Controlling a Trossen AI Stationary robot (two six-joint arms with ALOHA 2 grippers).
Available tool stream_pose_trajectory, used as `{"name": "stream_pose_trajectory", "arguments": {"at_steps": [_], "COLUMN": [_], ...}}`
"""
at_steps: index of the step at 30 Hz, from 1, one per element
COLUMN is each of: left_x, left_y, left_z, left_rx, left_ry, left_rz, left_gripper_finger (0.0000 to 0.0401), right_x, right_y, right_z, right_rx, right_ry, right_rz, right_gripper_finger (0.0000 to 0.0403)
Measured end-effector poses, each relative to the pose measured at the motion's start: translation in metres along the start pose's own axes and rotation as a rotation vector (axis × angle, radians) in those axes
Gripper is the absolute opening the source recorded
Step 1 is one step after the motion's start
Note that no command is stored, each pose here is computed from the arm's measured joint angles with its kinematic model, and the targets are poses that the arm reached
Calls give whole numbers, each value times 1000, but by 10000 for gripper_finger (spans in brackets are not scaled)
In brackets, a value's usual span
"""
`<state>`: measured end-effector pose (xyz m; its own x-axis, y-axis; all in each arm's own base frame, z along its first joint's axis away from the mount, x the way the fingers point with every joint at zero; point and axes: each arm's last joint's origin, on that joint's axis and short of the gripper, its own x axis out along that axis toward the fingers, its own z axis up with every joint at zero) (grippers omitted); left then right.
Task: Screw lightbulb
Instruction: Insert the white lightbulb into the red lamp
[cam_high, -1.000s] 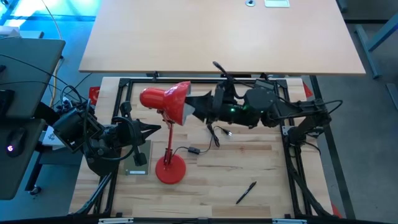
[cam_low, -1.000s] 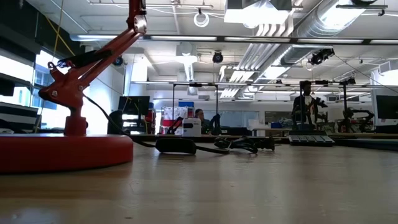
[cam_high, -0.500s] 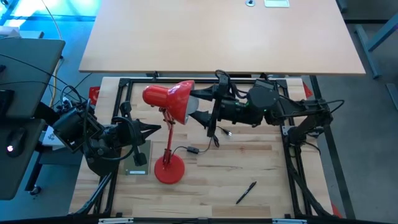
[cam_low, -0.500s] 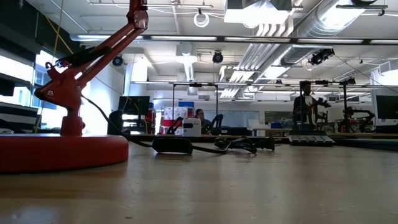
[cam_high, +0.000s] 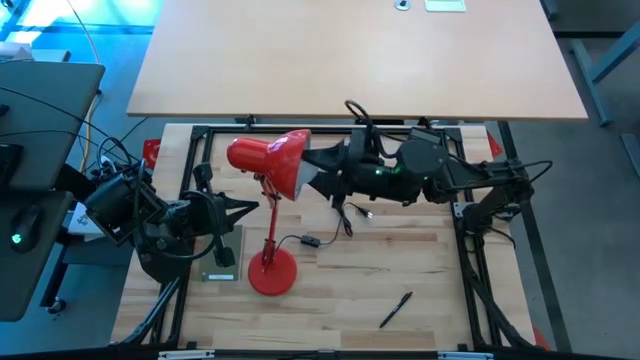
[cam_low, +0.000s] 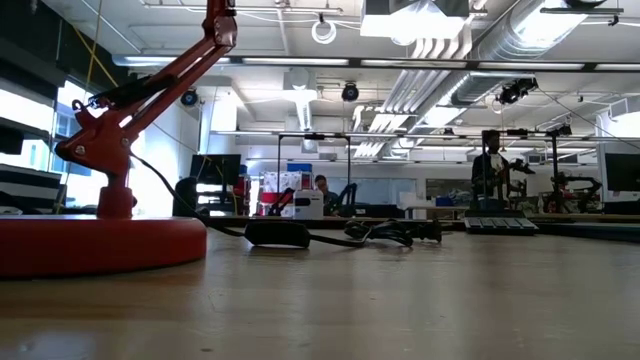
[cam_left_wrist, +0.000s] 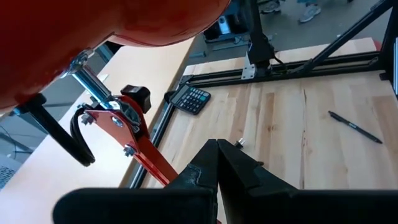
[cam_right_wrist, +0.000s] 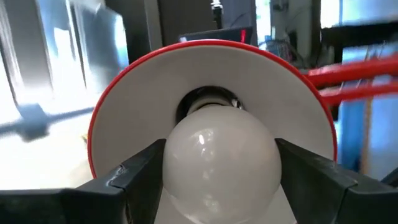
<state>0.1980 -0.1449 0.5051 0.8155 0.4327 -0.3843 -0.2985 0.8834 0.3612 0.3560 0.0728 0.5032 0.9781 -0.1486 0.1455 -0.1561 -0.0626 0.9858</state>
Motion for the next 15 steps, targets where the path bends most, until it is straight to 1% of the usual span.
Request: {"name": "stream_pose_trajectory", "arguments": {"at_steps": [2,5,8,12,15], "left_x": [0,0,0,0,0], "left_y": [0,0,0,0,0], "left_z": [0,0,0,0,0], "left_rx": [3,3,3,3,3], "left_ry": [0,-1,-2,-2,-2], "left_rz": [0,3,6,7,7], "left_gripper_finger": [0,0,0,0,0], "right_x": [0,1,1,1,1], "right_y": [1,1,1,1,1], "right_z": [0,-1,-1,-1,-1], "right_rx": [-44,-44,-2,-38,-39], "right_ry": [1,11,12,33,36], "right_rz": [12,17,17,19,19], "right_gripper_finger": [269,269,269,269,269]}}
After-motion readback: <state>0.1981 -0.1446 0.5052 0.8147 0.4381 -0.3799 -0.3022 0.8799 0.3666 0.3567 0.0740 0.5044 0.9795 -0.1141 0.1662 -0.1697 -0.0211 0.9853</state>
